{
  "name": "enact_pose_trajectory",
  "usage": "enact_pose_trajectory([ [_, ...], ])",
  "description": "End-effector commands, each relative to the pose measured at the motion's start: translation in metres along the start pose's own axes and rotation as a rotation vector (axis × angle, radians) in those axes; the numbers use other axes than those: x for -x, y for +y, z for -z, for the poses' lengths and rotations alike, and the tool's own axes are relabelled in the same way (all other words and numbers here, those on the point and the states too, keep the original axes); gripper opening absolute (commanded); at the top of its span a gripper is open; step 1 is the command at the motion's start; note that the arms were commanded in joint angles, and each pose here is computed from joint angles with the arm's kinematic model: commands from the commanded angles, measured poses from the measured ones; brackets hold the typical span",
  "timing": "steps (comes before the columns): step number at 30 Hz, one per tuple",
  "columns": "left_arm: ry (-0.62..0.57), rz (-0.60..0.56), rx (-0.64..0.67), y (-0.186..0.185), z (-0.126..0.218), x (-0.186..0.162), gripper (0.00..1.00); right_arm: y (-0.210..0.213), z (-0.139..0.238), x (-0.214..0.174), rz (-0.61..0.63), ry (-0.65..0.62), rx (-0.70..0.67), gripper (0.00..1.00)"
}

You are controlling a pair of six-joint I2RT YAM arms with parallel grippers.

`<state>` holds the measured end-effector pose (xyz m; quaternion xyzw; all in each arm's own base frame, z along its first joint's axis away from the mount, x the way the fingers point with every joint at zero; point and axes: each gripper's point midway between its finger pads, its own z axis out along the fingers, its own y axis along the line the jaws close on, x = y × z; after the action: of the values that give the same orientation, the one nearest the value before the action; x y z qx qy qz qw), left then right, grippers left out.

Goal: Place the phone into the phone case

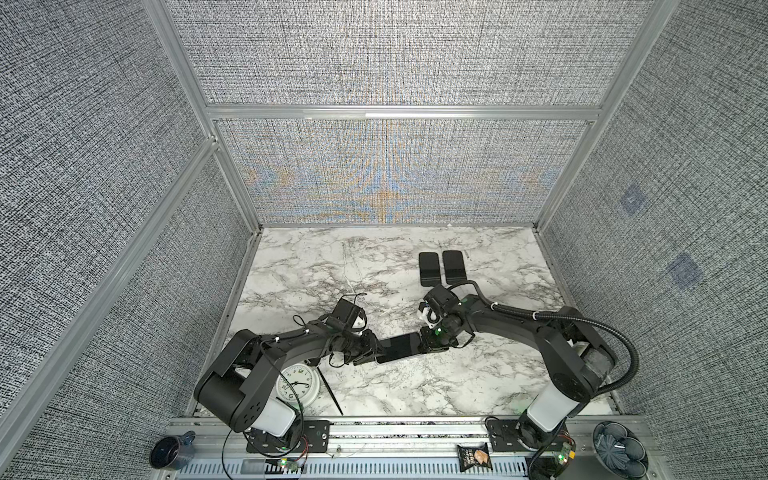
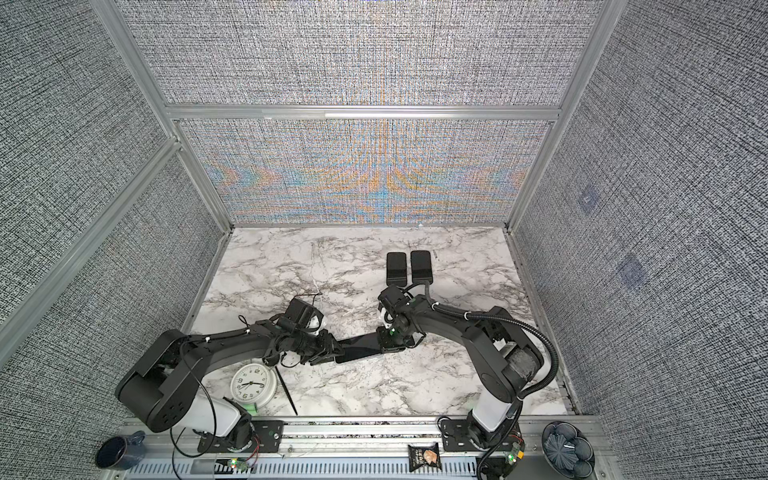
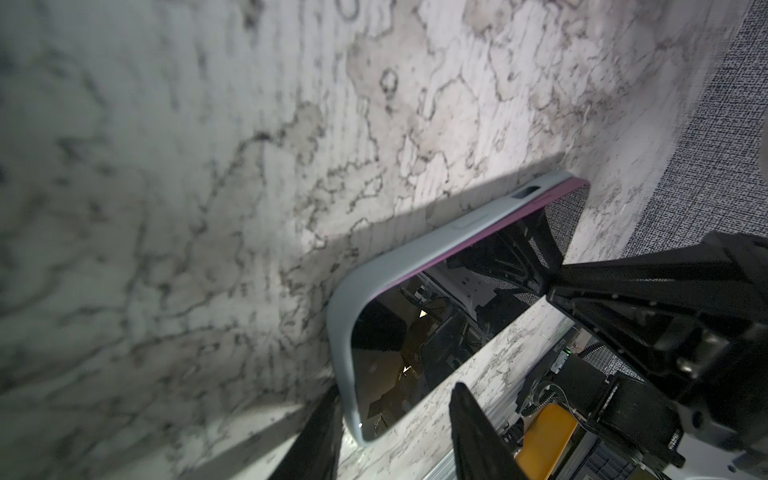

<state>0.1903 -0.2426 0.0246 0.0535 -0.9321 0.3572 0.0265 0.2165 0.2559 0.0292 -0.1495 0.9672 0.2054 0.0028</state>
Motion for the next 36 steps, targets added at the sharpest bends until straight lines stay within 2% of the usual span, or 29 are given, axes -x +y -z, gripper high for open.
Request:
enact_pose_trajectory([
  [1,-0.016,-0.021,-0.006,-0.002,-0.002,0.004,0.44,0.016,-0.008,0.001,0.027,0.005,0.072,0.14],
  [20,-0.018,-0.022,-0.008,-0.002,-0.002,0.005,0.44,0.021,-0.016,0.001,0.029,0.014,0.079,0.12],
  [26,-0.045,-0.016,0.023,0.003,0.005,0.003,0.44,0.015,0.002,0.001,0.024,-0.017,0.021,0.12],
  [31,-0.056,0.015,0.06,0.009,0.014,-0.003,0.45,0.012,0.02,-0.002,-0.021,-0.086,-0.055,0.21],
  [36,-0.058,0.023,0.083,0.011,0.02,-0.013,0.52,0.011,0.026,0.0,-0.059,-0.156,-0.086,0.25],
])
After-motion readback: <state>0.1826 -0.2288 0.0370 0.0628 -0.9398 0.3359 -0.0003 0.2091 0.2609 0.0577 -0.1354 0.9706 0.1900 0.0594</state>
